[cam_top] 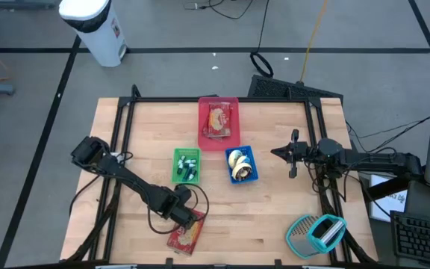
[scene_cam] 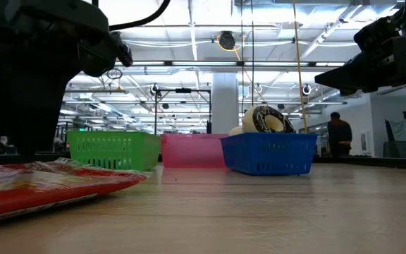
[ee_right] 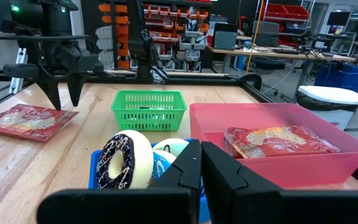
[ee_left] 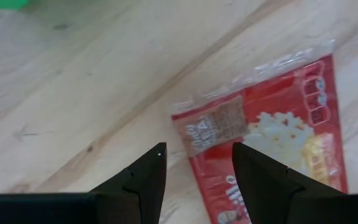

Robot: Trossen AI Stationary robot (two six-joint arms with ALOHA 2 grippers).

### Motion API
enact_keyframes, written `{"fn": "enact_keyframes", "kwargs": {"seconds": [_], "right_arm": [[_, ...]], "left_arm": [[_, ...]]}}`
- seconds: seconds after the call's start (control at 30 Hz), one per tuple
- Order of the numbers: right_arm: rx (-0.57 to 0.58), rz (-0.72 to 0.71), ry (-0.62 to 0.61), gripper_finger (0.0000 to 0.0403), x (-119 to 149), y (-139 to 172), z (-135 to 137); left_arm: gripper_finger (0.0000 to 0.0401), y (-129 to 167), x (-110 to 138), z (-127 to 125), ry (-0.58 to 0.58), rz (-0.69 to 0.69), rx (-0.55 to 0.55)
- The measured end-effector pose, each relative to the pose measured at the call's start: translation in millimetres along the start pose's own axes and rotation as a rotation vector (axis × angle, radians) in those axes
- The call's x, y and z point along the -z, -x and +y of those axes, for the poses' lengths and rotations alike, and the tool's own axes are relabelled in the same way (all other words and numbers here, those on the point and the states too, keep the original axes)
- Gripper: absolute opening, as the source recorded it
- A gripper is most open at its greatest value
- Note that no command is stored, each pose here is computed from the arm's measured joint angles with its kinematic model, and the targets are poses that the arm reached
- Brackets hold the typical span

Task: Pick & Place Food Item
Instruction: Put the red popcorn bag into the pink bin

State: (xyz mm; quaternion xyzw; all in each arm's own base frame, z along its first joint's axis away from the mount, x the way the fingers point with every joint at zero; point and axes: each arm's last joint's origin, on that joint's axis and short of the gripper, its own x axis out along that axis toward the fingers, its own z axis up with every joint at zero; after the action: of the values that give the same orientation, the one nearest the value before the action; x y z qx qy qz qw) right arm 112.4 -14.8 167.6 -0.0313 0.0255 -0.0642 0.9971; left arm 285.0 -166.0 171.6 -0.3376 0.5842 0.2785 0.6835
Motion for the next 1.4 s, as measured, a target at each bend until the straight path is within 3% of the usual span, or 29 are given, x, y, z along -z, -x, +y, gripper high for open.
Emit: {"fn": "enact_keyframes", "kwargs": {"seconds": [0.3, 0.5, 0.7, 0.83, 1.07, 1.2, 1.4], "right_arm": [[0.000, 0.000, 0.000, 0.0004, 0, 0, 0], [0.000, 0.000, 0.000, 0.0004, 0, 0, 0], [0.000, 0.000, 0.000, 0.0004, 0, 0, 0], [0.000, 0.000, 0.000, 0.0004, 0, 0, 0], [0.000, 0.000, 0.000, 0.0004, 0, 0, 0], [0.000, 0.000, 0.000, 0.0004, 0, 0, 0], [0.000, -0.001, 0.000, 0.0004, 0, 0, 0]], "left_arm": [[0.0182, -7, 8, 1, 0.019, -0.039, -0.006], [0.0181, -28, 13, 7, 0.061, -0.021, 0.087], [0.0175, -31, 10, 9, 0.078, -0.025, 0.113], [0.0135, -32, 6, 9, 0.091, -0.029, 0.113], [0.0013, -33, -4, 8, 0.091, -0.057, 0.135], [0.0008, -25, -11, 8, 0.080, -0.114, 0.141], [0.0002, 27, -26, -1, 0.032, -0.297, 0.276]]}}
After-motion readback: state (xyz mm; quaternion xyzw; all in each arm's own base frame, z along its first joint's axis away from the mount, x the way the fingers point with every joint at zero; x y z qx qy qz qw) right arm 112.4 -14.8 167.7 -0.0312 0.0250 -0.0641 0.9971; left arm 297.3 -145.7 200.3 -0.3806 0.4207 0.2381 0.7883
